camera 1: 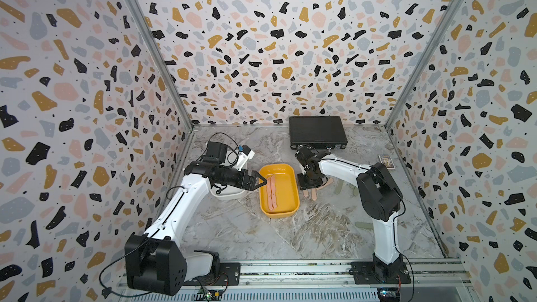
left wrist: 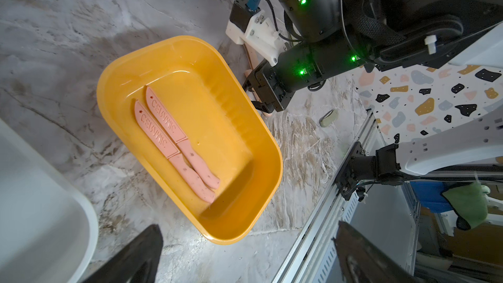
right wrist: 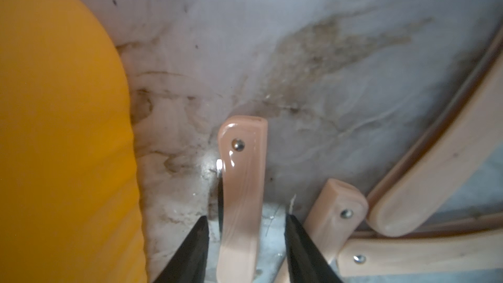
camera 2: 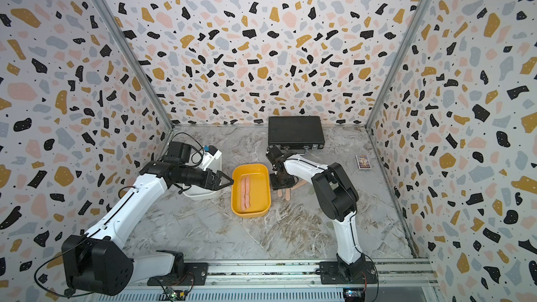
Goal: Place the fruit knives into the storage box by color
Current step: Pick up the fruit knife from the center of the board.
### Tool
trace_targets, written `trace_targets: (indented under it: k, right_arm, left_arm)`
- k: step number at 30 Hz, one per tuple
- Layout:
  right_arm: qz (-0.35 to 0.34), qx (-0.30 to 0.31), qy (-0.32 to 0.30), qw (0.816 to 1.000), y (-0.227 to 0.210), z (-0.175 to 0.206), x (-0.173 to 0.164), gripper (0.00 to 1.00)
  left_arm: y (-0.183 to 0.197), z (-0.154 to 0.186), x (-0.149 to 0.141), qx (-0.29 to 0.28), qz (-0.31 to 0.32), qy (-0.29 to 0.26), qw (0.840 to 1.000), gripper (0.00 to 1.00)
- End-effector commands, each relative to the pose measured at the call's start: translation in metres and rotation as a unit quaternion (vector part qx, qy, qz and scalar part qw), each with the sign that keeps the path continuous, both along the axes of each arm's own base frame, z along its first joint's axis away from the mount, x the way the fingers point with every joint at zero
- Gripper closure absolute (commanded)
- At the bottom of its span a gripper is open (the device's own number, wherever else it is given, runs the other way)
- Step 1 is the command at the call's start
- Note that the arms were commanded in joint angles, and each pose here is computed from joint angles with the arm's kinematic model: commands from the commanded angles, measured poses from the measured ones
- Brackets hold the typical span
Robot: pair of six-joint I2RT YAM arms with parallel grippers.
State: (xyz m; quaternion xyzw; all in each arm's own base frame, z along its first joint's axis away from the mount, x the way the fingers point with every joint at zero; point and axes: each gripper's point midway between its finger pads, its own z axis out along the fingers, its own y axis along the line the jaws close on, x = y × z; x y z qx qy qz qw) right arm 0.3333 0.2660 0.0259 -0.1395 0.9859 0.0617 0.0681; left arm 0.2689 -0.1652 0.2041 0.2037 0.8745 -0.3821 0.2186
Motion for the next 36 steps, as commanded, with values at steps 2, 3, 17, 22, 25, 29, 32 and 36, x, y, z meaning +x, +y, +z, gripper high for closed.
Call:
trace_targets:
  k: [2, 3, 17, 22, 25, 29, 32, 36]
  right_arm:
    - [0.018, -0.038, -0.007, 0.999, -0.001, 0.005, -0.003, 0.52]
    - [0.021, -0.045, -0.008, 0.999, -0.001, 0.004, -0.004, 0.52]
    - [0.031, -0.082, 0.001, 0.996, -0.02, -0.008, -0.024, 0.73]
    - [0.028, -0.08, 0.006, 0.996, -0.027, -0.01, -0.035, 0.74]
    - [0.023, -0.074, 0.011, 0.997, -0.031, -0.009, -0.044, 0.75]
    - [0.018, -0.067, 0.016, 0.997, -0.036, -0.009, -0.056, 0.75]
    - [0.014, -0.064, 0.02, 0.998, -0.04, -0.009, -0.066, 0.75]
    - [0.014, -0.061, 0.028, 0.998, -0.042, -0.011, -0.079, 0.74]
  left_arm:
    - [-0.003, 0.0, -0.002, -0.016, -0.005, 0.005, 1.0, 0.01]
    - [-0.003, -0.001, -0.002, -0.016, -0.005, 0.007, 1.0, 0.01]
    - [-0.01, -0.011, -0.007, -0.026, -0.019, 0.027, 0.999, 0.01]
    - [-0.019, -0.013, -0.014, -0.021, -0.037, 0.025, 0.999, 0.01]
    - [-0.022, -0.015, -0.017, -0.019, -0.046, 0.025, 0.998, 0.01]
    - [-0.025, -0.016, -0.019, -0.016, -0.052, 0.025, 0.998, 0.01]
    - [-0.027, -0.018, -0.02, -0.015, -0.055, 0.026, 0.998, 0.01]
    - [-0.029, -0.02, -0.021, -0.01, -0.06, 0.024, 0.998, 0.01]
